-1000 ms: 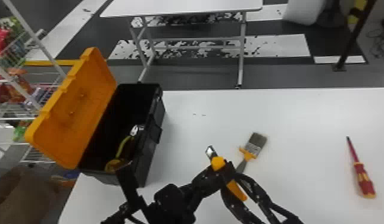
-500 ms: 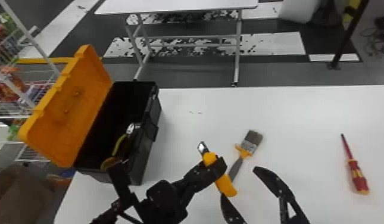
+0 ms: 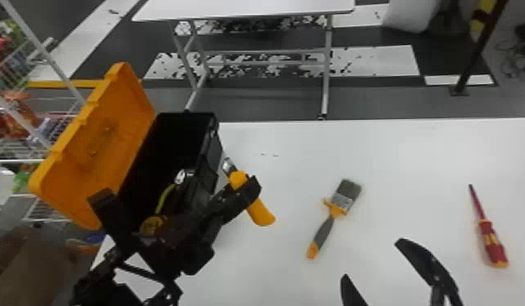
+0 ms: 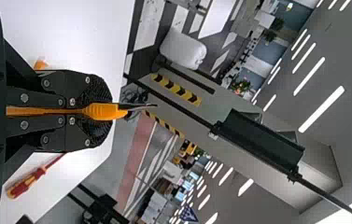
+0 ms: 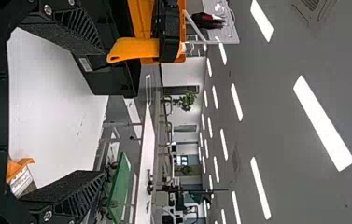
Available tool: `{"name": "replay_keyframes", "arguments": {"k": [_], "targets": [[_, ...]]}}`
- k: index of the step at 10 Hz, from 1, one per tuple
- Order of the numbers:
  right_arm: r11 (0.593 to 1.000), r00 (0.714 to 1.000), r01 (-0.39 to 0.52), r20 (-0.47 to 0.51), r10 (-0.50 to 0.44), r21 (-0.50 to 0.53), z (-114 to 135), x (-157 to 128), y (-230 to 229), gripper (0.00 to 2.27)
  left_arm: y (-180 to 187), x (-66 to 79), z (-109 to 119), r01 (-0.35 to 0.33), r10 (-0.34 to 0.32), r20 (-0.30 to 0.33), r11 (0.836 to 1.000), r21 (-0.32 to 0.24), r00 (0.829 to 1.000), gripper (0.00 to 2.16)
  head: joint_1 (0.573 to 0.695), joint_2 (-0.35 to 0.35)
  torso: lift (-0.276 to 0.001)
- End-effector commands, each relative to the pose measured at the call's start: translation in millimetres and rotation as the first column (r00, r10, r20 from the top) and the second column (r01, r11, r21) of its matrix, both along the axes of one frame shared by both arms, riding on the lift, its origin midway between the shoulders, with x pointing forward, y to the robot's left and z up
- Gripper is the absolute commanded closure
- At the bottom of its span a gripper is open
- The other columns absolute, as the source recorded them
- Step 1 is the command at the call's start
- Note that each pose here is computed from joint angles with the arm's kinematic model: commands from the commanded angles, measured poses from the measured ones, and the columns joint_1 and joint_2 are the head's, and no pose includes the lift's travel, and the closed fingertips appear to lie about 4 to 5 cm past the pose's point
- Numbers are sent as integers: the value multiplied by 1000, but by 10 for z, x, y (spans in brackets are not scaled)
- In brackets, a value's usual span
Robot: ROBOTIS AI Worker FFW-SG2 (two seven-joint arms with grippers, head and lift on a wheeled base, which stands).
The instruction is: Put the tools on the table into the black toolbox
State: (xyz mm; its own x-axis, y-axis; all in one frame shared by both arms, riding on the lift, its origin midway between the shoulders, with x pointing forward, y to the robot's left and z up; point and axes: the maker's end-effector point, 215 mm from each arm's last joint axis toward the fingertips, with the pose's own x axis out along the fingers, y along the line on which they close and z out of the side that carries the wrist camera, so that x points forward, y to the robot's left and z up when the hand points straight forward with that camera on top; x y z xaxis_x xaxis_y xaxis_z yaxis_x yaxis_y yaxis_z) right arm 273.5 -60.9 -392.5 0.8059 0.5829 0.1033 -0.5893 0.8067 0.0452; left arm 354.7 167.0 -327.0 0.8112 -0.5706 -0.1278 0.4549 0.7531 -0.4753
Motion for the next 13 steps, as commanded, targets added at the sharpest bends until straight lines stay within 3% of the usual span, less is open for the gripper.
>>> {"name": "replay_keyframes", "arguments": {"k": [1, 3, 4, 6, 7, 8, 9, 10, 11, 13], "targets": [[1000, 1000, 26, -1, -26, 0, -15, 11, -128, 107, 290, 135, 59, -64, 62, 36, 996, 54, 997, 2084, 695, 195, -75], [999, 999, 32, -3, -32, -3, -44, -11, -167, 107, 797, 269, 158, -195, 185, 98, 975, 109, 978, 2081, 695, 226, -75], [999, 999, 33, -9, -33, -4, -74, -19, -174, 110, 1106, 306, 176, -272, 255, 128, 950, 150, 959, 2081, 695, 266, -75], [999, 999, 35, -14, -35, -3, -94, -23, -185, 110, 1509, 317, 119, -365, 340, 152, 912, 188, 928, 2074, 695, 350, -75], [999, 999, 35, -14, -35, -3, -94, -23, -185, 113, 1665, 329, 69, -415, 383, 176, 882, 221, 907, 2000, 695, 350, -75], [999, 999, 35, -14, -35, -3, -94, -23, -185, 120, 1809, 347, 14, -470, 431, 197, 850, 240, 881, 1683, 695, 350, -75], [999, 999, 36, -16, -36, -2, -97, -28, -188, 120, 1906, 354, -36, -512, 468, 214, 819, 260, 857, 1075, 695, 350, -75], [999, 999, 36, -17, -36, -2, -104, -30, -188, 120, 1944, 362, -122, -534, 496, 201, 801, 270, 845, 120, 695, 350, -75], [999, 999, 36, -17, -36, -2, -104, -30, -188, 120, 1943, 370, -123, -540, 501, 202, 798, 268, 841, -2, 695, 350, -75], [999, 999, 39, -16, -39, -1, -99, -21, -193, 120, 1887, 356, -123, -531, 494, 198, 808, 256, 846, 19, 695, 350, -75]]}}
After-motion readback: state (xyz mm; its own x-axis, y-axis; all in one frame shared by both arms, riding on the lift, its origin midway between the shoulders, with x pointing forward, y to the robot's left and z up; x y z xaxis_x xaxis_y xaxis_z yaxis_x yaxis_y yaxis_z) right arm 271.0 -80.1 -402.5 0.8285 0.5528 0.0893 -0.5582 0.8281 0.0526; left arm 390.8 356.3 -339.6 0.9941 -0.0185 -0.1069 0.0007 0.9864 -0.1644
